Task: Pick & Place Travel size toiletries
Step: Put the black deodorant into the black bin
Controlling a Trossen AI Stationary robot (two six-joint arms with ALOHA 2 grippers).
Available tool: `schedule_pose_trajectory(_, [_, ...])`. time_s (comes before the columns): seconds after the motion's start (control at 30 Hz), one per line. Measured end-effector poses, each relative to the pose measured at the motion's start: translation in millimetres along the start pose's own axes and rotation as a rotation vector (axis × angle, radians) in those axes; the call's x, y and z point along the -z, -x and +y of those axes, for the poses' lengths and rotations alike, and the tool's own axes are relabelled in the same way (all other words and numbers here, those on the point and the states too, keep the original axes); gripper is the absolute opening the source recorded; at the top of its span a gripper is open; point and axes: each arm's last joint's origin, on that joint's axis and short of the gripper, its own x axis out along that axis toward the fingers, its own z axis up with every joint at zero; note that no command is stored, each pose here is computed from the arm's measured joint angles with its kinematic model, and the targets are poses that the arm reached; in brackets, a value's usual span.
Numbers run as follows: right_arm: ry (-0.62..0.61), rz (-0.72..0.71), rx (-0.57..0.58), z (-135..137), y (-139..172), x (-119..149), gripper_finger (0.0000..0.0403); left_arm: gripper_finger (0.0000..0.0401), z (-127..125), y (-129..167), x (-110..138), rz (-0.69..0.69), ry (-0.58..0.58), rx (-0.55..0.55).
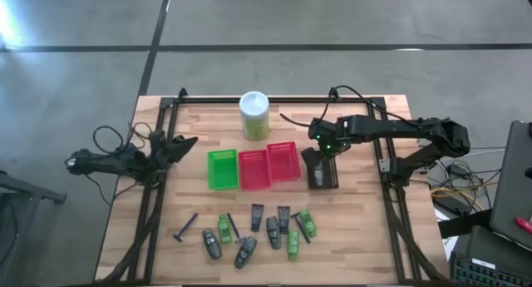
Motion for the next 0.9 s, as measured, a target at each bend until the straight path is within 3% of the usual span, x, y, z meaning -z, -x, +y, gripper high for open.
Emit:
schedule_pose_trajectory(0.13, [0.009, 0.000, 0.000, 0, 0, 0, 0.0296, 0.0156, -1, 0, -2, -0.021, 0.052, -0.002])
schedule_pose_trajectory(0.3, [0.026, -0.003, 0.003, 0, 0, 0, 0.0310, 0.0156, 3, 0, -6, -0.171, 0.074, -0.158])
schedule_pose_trajectory(0.5, [0.032, -0.004, 0.003, 0, 0, 0, 0.0323, 0.0156, -8, -5, -14, -0.142, 0.087, -0.195])
schedule_pose_trajectory(0.63, [0.038, -0.006, 0.004, 0, 0, 0, 0.0329, 0.0155, -22, -14, -21, 0.111, 0.002, -0.371])
schedule_pose_trajectory(0.8, [0.050, -0.006, 0.004, 0, 0, 0, 0.0338, 0.0155, -44, -29, -23, 0.561, -0.111, -0.559])
schedule_pose_trajectory(0.9, [0.050, -0.002, 0.001, 0, 0, 0, 0.0342, 0.0156, -54, -42, -15, 0.816, -0.065, -0.619])
